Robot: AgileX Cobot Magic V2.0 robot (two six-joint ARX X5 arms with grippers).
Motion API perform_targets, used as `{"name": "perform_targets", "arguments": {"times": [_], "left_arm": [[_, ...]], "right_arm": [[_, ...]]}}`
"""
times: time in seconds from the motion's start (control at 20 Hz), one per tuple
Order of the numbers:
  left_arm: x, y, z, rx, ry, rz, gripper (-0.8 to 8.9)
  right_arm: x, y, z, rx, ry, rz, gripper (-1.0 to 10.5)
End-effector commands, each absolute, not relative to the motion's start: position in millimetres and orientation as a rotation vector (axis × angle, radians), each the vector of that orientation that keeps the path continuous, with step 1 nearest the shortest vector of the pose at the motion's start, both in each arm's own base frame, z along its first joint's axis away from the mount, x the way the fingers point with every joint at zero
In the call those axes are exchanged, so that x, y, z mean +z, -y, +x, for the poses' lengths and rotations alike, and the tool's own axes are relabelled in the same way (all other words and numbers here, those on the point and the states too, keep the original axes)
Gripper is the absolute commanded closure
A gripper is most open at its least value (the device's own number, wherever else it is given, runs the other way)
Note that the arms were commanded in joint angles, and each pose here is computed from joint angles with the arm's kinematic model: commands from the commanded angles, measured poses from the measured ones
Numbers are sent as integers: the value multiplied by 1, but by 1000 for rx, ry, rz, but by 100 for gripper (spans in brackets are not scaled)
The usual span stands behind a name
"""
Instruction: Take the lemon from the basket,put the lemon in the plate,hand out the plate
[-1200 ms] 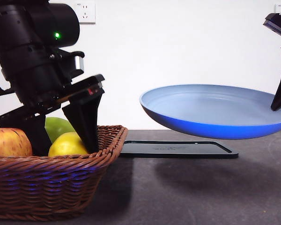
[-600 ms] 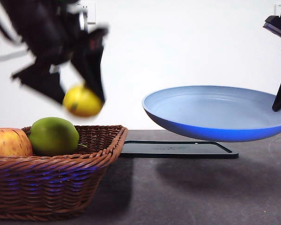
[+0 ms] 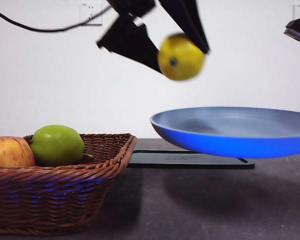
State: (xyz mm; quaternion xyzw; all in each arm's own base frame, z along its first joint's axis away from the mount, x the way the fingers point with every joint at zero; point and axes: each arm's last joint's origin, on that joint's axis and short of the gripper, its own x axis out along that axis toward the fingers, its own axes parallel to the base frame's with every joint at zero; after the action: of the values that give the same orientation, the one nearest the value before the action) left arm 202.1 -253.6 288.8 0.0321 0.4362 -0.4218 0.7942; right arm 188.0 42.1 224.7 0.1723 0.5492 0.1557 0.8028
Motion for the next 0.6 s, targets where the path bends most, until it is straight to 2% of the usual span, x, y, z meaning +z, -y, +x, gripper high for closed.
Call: {"name": "perform_targets", "arguments": {"times": [0.05, 0.3, 0.5, 0.6], "left_arm": [[278, 272, 198, -947, -949, 119, 635], [253, 290, 194, -958, -1022, 170, 634], [251, 290, 193, -948, -1024, 179, 633], [251, 290, 193, -943, -1030, 184, 587]], "right_arm": [[226, -44, 189, 340, -1198, 377, 943], [226, -48, 185, 407, -1236, 408, 943], [226, -50, 185, 424, -1240, 406, 943], [226, -51, 184, 428, -1241, 403, 943]]}}
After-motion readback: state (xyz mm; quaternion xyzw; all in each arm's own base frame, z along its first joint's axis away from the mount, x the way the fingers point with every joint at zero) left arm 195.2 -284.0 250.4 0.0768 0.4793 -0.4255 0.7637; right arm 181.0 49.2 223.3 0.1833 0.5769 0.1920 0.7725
